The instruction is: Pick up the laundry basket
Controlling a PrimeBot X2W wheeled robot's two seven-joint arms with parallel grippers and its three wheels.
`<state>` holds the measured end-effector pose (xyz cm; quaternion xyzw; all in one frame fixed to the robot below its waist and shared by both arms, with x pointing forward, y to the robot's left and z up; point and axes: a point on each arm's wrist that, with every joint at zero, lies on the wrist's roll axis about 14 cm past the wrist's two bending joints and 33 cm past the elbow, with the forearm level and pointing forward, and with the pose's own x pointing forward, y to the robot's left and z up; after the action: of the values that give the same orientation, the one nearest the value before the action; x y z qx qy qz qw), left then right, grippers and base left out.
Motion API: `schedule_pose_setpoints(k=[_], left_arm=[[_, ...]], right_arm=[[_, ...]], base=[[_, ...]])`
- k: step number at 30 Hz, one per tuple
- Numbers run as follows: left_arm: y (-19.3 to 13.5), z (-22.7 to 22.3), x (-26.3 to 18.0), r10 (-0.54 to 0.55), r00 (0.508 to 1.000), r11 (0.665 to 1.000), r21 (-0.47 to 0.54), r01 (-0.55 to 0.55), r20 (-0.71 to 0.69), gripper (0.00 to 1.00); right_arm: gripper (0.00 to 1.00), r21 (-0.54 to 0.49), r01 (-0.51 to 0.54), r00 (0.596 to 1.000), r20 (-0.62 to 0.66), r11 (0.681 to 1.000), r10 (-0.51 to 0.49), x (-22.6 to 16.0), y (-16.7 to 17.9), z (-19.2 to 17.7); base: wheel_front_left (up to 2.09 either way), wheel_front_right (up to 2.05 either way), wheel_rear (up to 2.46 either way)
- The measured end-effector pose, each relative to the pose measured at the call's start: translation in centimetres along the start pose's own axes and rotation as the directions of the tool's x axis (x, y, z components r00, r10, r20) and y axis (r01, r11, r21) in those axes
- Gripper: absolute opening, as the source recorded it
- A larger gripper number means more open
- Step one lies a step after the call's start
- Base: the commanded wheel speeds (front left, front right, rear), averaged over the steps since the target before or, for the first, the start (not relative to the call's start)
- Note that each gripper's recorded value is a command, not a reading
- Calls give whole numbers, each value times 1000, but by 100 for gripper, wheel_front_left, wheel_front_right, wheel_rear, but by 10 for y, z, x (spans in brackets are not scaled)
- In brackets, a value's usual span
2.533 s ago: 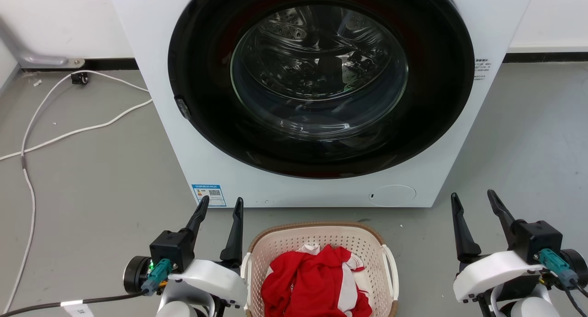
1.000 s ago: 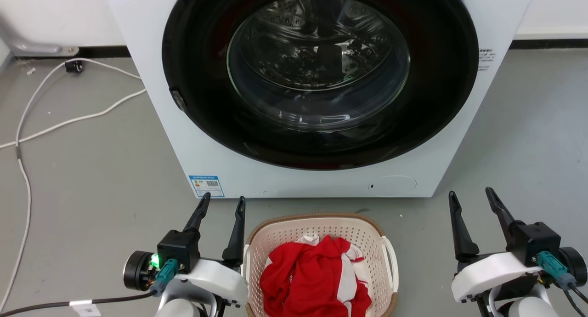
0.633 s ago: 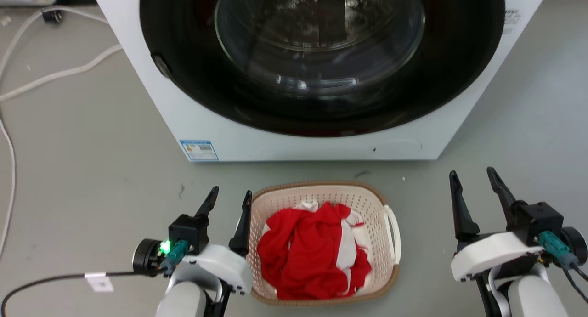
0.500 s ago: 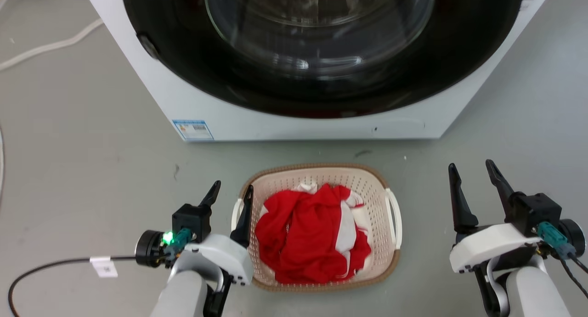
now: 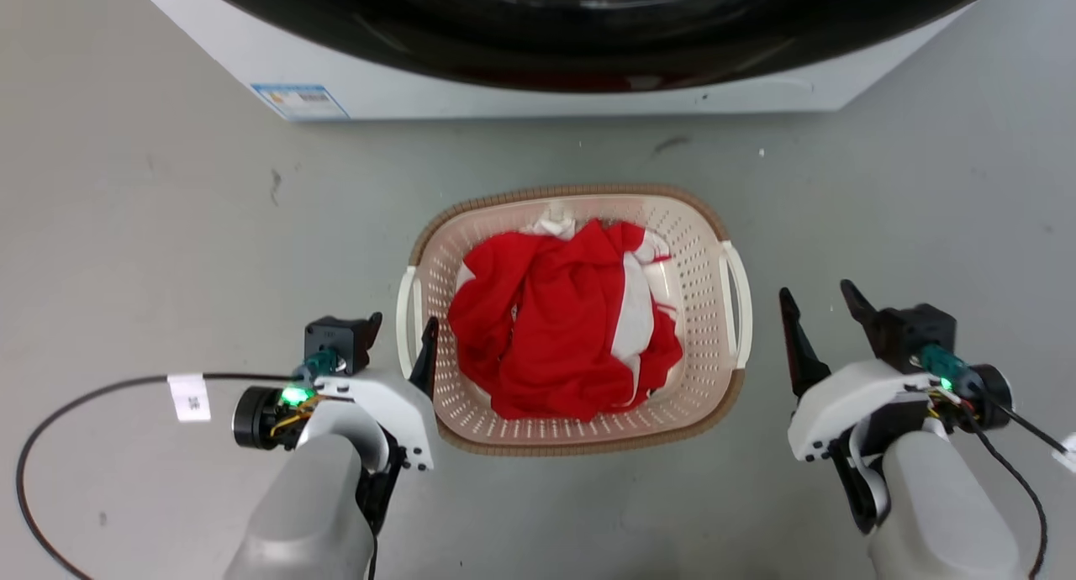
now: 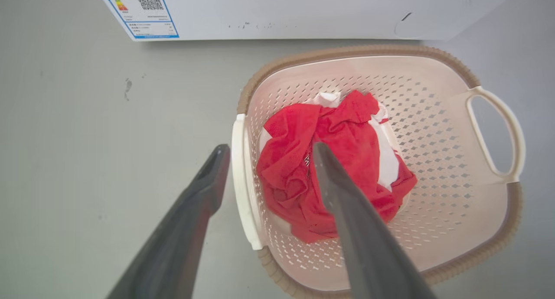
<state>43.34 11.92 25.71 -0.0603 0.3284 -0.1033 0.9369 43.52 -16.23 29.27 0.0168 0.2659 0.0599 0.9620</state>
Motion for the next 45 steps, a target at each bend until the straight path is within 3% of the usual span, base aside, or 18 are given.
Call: schedule_pose_setpoints(k=[12, 30, 31, 32, 33, 45], left_arm=[[12, -54, 49, -3, 969, 1000, -29, -4, -246, 100], [26, -89, 89, -20, 905, 996, -84, -18, -425, 100], [26, -91, 89, -22, 899, 996, -88, -19, -436, 100], [25, -93, 88, -26, 895, 996, -91, -16, -446, 44], [24, -94, 89, -30, 894, 995, -94, -14, -447, 0], [16, -85, 82, -54, 887, 994, -113, 2, -459, 0]], right_arm=[[100, 22, -37, 953, -300, 999, 42, 45, 6, -86], [100, 28, -101, 860, -500, 994, 102, 85, 18, -129], [93, 36, -100, 855, -508, 994, 104, 85, 19, -131], [44, 40, -101, 852, -512, 994, 107, 85, 20, -133], [0, 44, -101, 847, -521, 994, 109, 85, 21, -135], [0, 66, -113, 821, -555, 991, 131, 76, 28, -130]], base=[[0, 0, 0], [0, 0, 0], [0, 0, 0], [0, 0, 0], [0, 0, 0], [0, 0, 0]])
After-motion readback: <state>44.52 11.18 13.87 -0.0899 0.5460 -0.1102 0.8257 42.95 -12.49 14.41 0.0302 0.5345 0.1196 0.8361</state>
